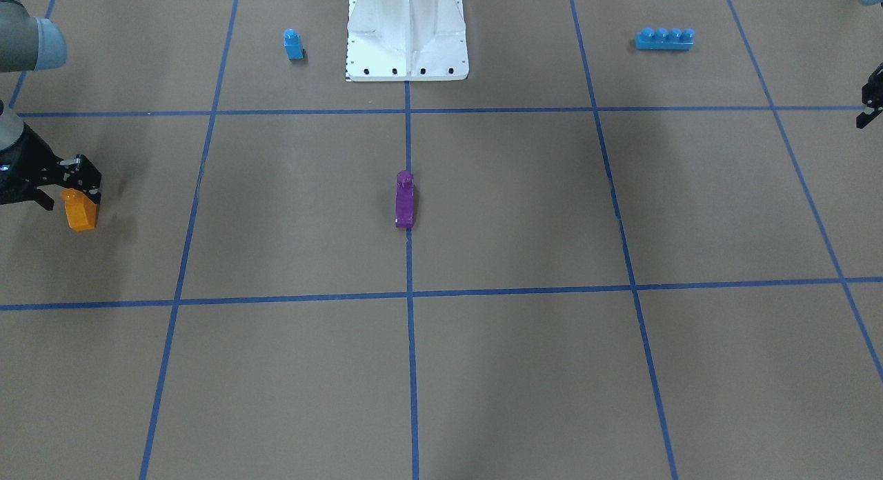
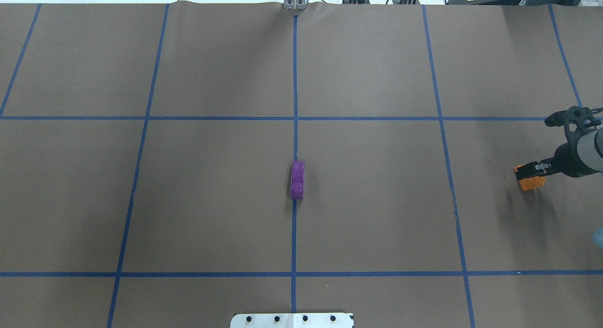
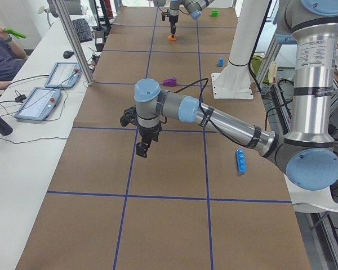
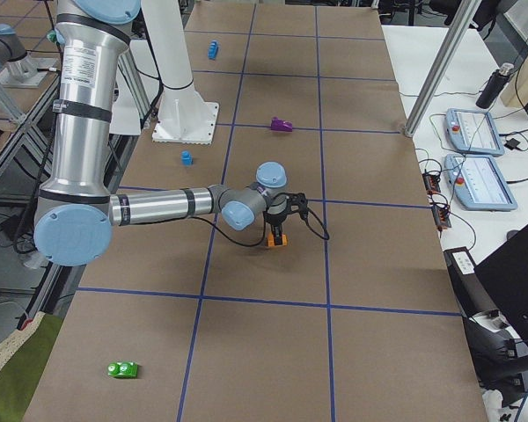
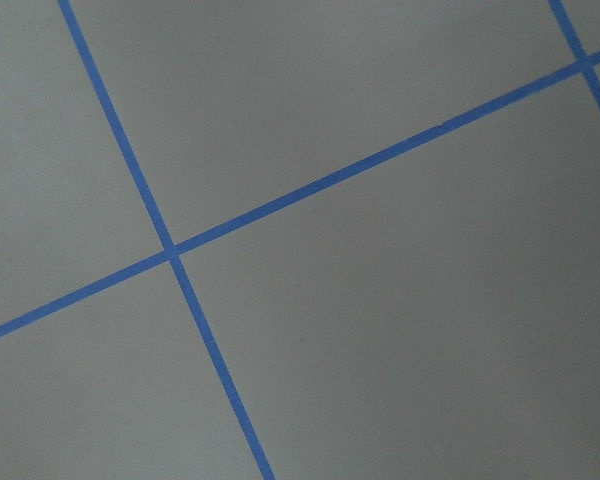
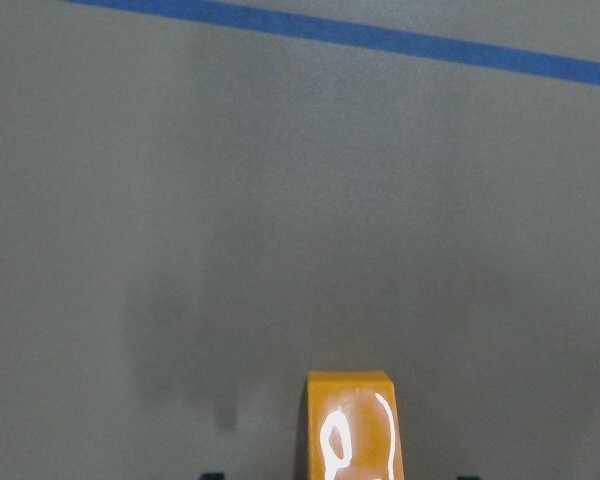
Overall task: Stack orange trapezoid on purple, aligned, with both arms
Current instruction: 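Lower the right gripper onto the orange trapezoid block and close it, then lift the orange block with the right gripper and carry it over the purple block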
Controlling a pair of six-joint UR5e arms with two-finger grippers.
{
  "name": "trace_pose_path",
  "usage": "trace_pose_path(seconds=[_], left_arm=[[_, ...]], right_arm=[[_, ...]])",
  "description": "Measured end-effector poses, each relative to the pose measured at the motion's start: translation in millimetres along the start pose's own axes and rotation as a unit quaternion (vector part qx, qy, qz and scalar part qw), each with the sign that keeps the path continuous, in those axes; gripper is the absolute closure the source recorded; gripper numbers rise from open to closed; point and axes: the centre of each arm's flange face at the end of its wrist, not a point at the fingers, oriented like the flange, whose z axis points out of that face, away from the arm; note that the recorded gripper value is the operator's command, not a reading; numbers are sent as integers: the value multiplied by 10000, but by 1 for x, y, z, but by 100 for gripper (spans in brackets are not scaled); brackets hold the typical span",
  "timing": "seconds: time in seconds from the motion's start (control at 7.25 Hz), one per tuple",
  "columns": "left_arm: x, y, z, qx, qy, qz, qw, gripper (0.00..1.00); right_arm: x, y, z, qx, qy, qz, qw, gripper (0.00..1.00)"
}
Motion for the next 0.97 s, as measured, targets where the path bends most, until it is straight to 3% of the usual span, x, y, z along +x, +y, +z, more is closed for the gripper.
trace_pose_path(seconds=[0.55, 0.69, 0.83, 0.97], left_arm=[[2, -1, -2, 26, 0, 8, 10000, 0], [3, -1, -3, 37, -1, 15, 10000, 0], [4, -1, -4, 45, -3, 22, 10000, 0], [4, -1, -4, 43, -4, 27, 10000, 0]], right_arm=[[7, 2, 10, -84, 72, 5, 9999, 47], [8, 3, 12, -99, 85, 6, 9999, 58], [9, 3, 12, -103, 89, 4, 9999, 100], [8, 3, 12, -103, 86, -1, 9999, 100]])
